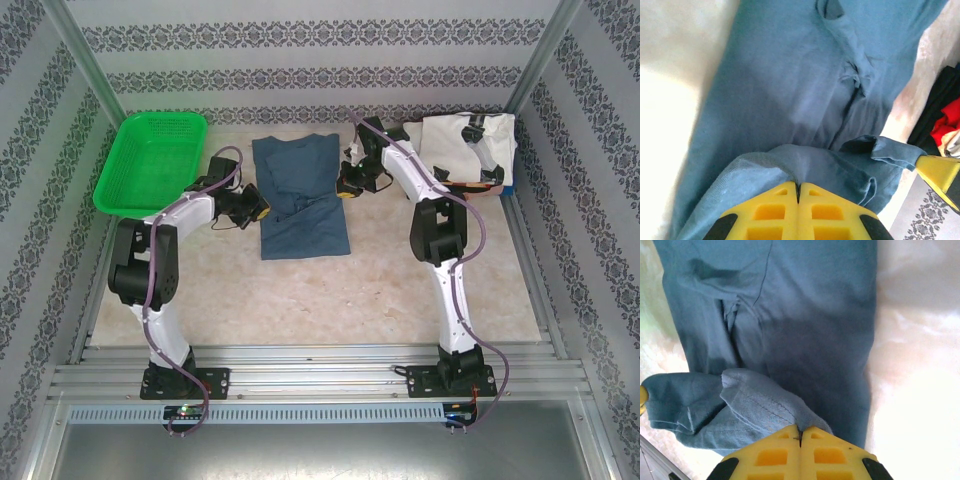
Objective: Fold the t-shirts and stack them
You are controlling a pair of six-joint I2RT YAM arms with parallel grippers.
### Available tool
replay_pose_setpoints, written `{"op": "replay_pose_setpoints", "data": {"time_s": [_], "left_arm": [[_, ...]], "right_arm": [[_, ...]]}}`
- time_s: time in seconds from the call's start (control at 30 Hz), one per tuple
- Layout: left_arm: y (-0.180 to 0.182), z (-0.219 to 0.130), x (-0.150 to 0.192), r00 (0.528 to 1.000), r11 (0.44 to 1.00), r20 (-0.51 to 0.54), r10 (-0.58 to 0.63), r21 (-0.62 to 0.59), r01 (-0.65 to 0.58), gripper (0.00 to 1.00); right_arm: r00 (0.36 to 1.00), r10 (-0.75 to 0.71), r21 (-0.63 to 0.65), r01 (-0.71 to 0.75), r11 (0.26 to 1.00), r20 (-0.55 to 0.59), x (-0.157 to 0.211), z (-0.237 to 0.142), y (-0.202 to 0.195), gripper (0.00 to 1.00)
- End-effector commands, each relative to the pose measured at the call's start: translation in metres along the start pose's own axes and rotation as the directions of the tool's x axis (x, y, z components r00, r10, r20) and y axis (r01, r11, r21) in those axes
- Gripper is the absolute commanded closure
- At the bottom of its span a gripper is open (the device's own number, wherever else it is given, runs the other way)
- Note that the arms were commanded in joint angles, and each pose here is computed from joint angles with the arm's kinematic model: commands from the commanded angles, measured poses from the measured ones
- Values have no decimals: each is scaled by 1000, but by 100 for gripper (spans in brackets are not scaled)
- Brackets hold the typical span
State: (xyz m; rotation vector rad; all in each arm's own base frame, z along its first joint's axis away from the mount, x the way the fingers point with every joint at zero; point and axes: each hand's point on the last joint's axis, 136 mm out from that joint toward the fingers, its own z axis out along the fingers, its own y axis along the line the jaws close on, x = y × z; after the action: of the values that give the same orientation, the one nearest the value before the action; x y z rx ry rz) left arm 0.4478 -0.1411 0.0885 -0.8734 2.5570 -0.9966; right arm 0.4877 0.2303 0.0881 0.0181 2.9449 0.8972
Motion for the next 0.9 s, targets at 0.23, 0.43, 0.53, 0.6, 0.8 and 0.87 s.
{"op": "replay_pose_setpoints", "data": {"time_s": [0.23,0.43,0.53,0.6,0.8,0.87], "left_arm": [[-16,9,-29,999,998,40,28,64,-30,100],[-17,11,-38,998,996,63,6,85,-11,85],[-37,0,-51,994,990,113,1,141,-17,64],[-55,-13,-64,988,985,156,10,168,-37,56],[-99,-68,-85,952,974,302,50,196,-113,44],[-103,-82,-80,947,972,311,75,188,-138,41]], "right_arm": [[998,61,-61,-60,996,12,-22,19,-5,95],[996,81,-60,-78,995,41,-32,19,-11,78],[987,113,-117,-100,988,113,-53,-1,-7,69],[972,140,-171,-107,979,189,-74,-25,-3,59],[935,111,-269,-18,963,336,-95,-108,21,50],[943,91,-265,-4,964,321,-81,-121,22,50]]}}
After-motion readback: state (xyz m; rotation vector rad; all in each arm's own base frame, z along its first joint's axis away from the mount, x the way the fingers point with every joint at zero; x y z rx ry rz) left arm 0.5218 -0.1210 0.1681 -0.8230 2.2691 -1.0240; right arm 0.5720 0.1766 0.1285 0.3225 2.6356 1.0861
